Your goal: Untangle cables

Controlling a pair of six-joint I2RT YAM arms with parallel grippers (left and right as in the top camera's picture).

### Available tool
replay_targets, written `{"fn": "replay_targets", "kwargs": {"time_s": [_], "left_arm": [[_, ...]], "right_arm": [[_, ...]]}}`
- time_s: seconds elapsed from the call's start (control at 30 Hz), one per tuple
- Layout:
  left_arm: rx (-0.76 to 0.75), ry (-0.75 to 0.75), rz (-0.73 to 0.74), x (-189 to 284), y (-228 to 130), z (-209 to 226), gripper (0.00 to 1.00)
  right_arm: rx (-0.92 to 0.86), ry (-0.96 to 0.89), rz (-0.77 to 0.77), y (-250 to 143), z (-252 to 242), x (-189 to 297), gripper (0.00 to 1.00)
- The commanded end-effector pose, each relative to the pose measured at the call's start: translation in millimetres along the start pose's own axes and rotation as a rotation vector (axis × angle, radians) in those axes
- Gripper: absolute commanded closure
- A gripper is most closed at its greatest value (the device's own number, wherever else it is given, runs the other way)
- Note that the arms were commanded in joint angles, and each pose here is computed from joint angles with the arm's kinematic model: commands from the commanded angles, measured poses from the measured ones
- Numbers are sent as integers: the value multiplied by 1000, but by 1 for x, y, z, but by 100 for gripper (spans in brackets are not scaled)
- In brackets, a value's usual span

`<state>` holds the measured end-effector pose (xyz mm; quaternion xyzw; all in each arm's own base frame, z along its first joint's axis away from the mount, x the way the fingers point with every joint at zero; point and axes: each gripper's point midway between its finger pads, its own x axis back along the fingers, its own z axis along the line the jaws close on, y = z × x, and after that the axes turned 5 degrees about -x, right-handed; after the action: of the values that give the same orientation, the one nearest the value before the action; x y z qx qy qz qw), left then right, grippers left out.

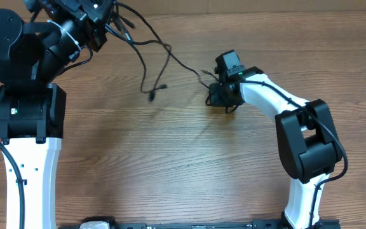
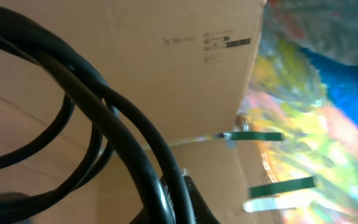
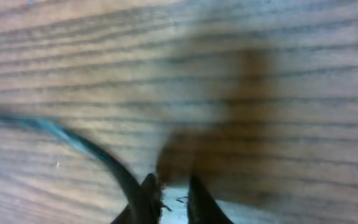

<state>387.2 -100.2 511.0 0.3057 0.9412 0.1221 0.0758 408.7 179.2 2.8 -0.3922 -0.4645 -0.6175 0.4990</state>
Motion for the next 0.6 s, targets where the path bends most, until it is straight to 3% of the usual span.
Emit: {"fn": "replay_targets", "kwargs": {"time_s": [0.0, 0.23, 0.27, 0.33, 0.4, 0.57], "left_arm": [[-220, 15, -32, 7, 4, -6, 96], [-436, 156, 20, 8, -2, 33, 96], [-477, 177, 37, 8, -3, 39, 96], [-563, 227, 87, 9, -9, 57, 96], [-657, 271, 153, 10, -15, 75, 96], [-933, 289, 411, 9, -52, 117, 96]], "right_arm": [[11, 92, 73, -9, 0, 2, 77], [-63, 168, 158, -20, -12, 16, 70], [-52, 188, 163, -20, -11, 20, 64], [-32, 217, 168, -22, -8, 29, 38], [-9, 231, 159, -22, -4, 39, 30], [26, 257, 85, -14, 8, 78, 24]]}}
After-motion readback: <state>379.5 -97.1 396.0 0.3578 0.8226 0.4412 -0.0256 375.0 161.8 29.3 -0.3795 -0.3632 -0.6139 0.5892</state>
